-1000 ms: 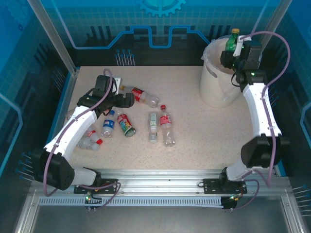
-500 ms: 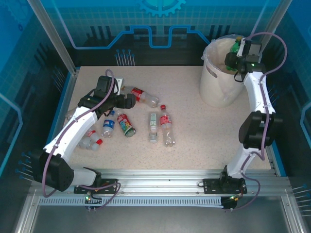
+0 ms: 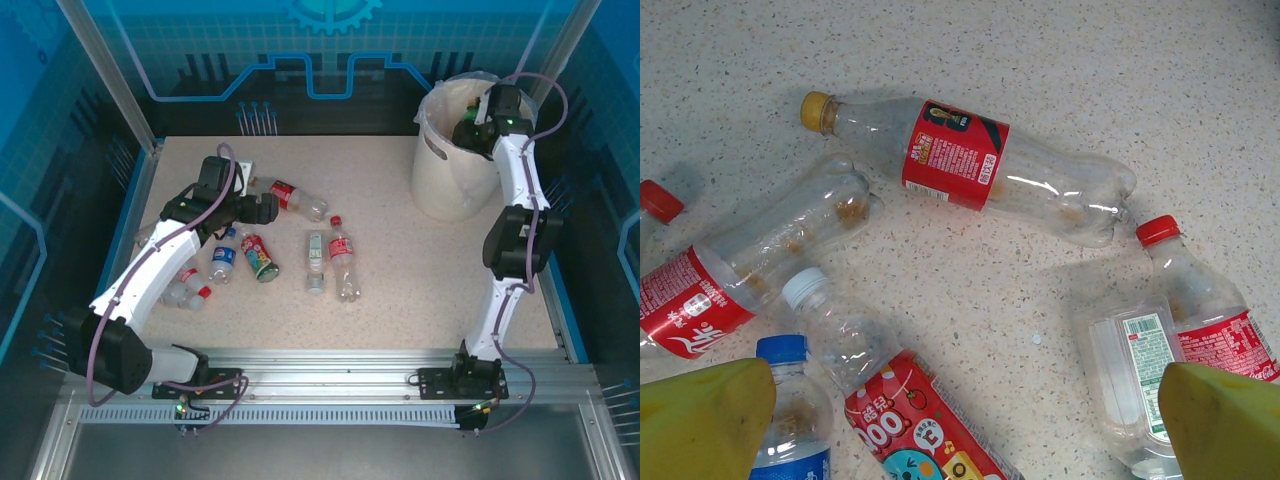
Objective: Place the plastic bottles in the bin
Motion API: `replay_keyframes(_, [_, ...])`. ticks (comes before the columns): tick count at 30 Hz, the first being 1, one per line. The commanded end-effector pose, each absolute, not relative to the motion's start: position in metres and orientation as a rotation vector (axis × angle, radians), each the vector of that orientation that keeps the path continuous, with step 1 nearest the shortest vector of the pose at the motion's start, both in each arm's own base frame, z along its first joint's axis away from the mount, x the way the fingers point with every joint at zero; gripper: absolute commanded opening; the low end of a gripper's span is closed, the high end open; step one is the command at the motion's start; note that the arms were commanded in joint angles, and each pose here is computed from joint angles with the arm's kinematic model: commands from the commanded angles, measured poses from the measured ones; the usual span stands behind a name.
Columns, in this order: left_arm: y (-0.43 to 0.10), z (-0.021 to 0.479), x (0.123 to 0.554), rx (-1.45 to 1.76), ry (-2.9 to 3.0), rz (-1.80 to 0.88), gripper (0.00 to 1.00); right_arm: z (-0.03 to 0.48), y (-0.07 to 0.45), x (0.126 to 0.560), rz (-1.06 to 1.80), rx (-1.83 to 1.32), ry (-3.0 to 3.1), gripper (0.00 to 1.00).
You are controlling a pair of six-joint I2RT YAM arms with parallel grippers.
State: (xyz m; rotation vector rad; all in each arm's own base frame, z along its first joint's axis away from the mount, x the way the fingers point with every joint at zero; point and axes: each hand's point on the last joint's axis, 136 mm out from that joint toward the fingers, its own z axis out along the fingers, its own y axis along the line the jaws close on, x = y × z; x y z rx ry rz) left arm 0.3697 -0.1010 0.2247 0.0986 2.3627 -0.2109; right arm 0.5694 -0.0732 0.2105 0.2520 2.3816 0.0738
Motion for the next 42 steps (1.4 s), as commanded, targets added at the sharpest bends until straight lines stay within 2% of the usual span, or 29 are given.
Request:
replay_keyframes(1, [-0.099, 0.224, 0.368, 0.128, 2.366, -0.179, 0.99, 0.193, -0.072, 0.565, 0.107, 0.226, 2.461, 0.03])
replay_keyframes(5, [-0.099, 0.226, 0.368, 0.129, 2.362, -0.176, 0.99, 0.181, -0.07, 0.564, 0.113, 0.216, 2.493, 0.22])
replay_keyframes(8, [-0.099, 0.225, 0.368, 0.128, 2.365, -0.173, 0.99, 0.183, -0.069, 0.563, 0.114, 0.212, 2.491, 0.55])
replay_keyframes(9, [-0.098, 0.225, 0.368, 0.128, 2.364, -0.173, 0.99, 0.184, -0.069, 0.563, 0.113, 0.209, 2.49, 0.62])
replay_keyframes(16, [-0.099, 0.225, 0.368, 0.131, 2.365, -0.174, 0.99, 0.202, -0.07, 0.559, 0.092, 0.19, 2.47, 0.88])
replay_keyframes(20, [-0.099, 0.225, 0.368, 0.131, 2.367, -0.175, 0.99, 0.221, -0.071, 0.556, 0.072, 0.178, 2.44, 0.98])
replay_keyframes(31, [-0.099, 0.225, 0.368, 0.135, 2.367, -0.174, 0.99, 0.32, -0.06, 0.53, 0.003, 0.134, 2.251, 1.0])
replay_keyframes(36, [-0.098, 0.226, 0.367, 0.143, 2.366, -0.168, 0.99, 0.376, -0.037, 0.505, -0.08, 0.061, 2.13, 1.0])
replay_keyframes(42, [-0.098, 0.227, 0.366, 0.146, 2.366, -0.168, 0.99, 0.418, 0.005, 0.466, -0.071, -0.03, 2.029, 1.0])
